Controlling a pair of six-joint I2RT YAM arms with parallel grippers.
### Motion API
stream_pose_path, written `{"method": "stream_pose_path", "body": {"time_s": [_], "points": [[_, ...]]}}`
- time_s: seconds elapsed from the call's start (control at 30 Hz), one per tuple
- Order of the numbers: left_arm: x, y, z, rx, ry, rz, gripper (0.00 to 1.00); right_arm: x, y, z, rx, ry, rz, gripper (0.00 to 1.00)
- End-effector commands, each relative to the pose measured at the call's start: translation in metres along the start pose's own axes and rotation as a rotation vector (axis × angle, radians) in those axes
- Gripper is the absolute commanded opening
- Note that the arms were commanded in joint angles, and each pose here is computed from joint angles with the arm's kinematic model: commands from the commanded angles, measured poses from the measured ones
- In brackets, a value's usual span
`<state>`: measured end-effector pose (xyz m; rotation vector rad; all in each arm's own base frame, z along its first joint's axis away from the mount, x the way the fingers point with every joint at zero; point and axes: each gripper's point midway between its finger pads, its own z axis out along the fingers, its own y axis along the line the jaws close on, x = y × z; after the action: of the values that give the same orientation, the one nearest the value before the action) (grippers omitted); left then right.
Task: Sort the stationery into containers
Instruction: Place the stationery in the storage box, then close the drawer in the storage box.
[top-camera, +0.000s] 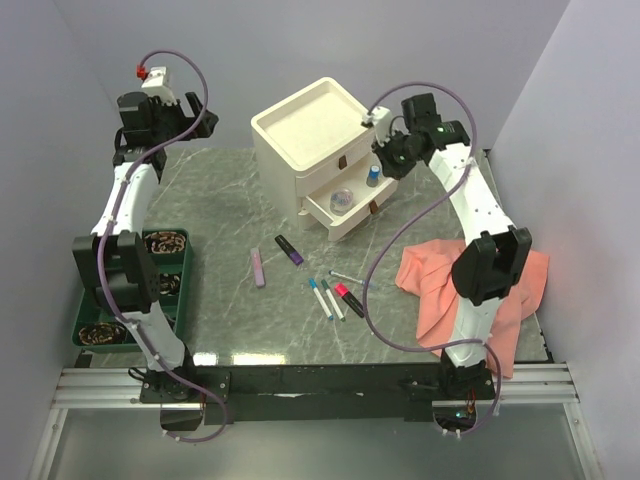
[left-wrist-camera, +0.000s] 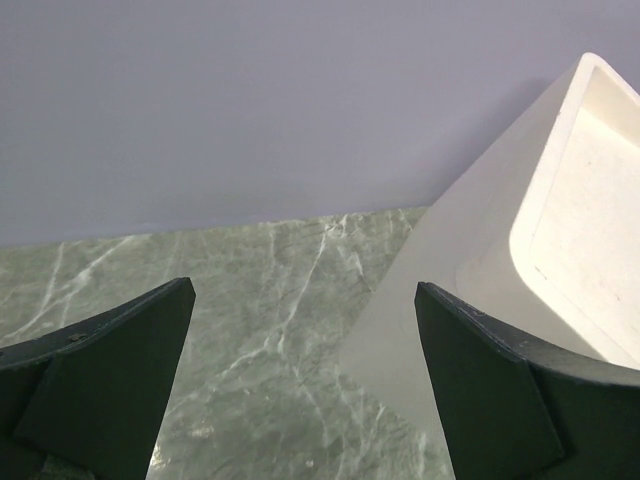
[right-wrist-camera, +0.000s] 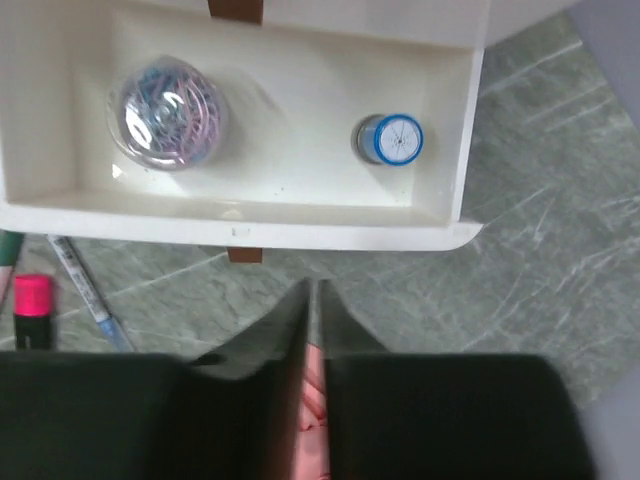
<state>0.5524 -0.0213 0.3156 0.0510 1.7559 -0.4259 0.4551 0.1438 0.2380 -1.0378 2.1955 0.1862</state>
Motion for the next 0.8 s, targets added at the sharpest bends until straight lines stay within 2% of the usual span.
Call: {"method": "stream_pose_path", "body": {"time_s": [0.0,0.07,0.23,0.4,0.57,0.77], "points": [[-0.029,-0.021,0.015,0.118,-0.084,-0.058,0.99,0.044,0.014,0.012,-0.11,0.054,-0.014,0.05],[-0.025,-0.022,0.025,0.155,-0.081,-0.079,1.0,0.062,0.025,0.02,-0.132,0.045,-0.031,0.0],[-0.01,-0.025,0.049,0.243,-0.066,-0.108,0.99,0.087,0.036,0.038,-0.16,0.07,-0.021,0.0],[0.0,-0.036,0.07,0.324,-0.064,-0.061,1.0,0.075,0.03,0.052,-0.176,0.029,0.01,0.0],[0.02,-0.046,0.082,0.391,-0.031,-0.072,0.99,0.041,0.025,0.058,-0.205,-0.051,0.038,0.0],[0.032,-0.057,0.088,0.429,-0.011,-0.091,0.99,0.021,0.03,0.076,-0.226,-0.072,0.042,0.0]]}}
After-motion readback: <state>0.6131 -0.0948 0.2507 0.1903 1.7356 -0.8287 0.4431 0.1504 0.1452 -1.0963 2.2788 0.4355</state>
